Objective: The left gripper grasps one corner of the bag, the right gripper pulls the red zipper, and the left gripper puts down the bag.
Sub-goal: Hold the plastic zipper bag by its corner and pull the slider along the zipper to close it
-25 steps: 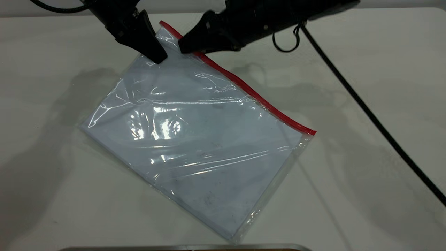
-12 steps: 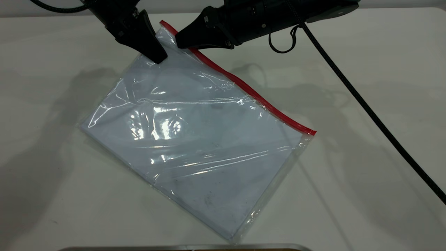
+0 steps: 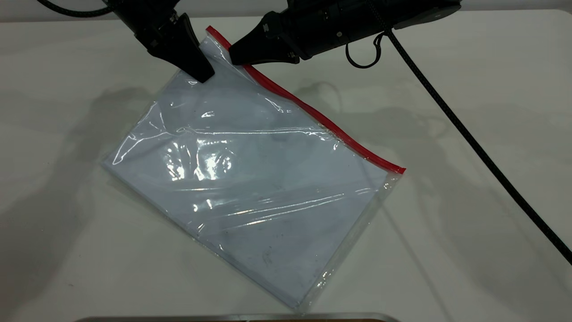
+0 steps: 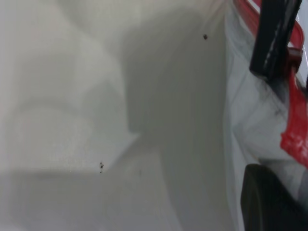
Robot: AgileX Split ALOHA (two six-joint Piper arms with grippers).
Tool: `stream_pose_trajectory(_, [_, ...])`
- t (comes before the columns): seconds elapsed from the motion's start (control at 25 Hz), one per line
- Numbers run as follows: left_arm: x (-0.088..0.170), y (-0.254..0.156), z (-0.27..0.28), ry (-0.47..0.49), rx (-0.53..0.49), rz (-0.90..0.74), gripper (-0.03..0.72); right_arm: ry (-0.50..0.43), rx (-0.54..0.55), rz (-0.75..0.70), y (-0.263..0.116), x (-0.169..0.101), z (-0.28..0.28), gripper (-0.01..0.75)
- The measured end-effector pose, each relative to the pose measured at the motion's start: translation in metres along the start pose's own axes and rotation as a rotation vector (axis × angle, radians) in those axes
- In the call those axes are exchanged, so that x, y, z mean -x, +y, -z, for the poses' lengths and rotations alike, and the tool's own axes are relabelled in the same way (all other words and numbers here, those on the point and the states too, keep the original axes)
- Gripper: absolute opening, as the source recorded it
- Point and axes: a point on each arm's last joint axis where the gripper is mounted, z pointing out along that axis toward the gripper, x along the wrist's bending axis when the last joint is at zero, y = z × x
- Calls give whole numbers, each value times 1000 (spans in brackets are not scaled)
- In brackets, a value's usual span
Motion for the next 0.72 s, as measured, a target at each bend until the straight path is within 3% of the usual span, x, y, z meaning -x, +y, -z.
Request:
stream_pose_trajectory(0.16, [0, 0, 0, -2, -1, 1, 53, 0, -4, 8, 0, 0, 0, 41])
stream_pose_trajectory(0.48, [0, 0, 0, -2, 1, 2, 53, -3, -4, 14, 1, 2, 3, 36])
stream_pose_trajectory(0.72, [-2, 2, 5, 0, 92, 18, 53, 5, -1, 16, 3, 8, 12, 36])
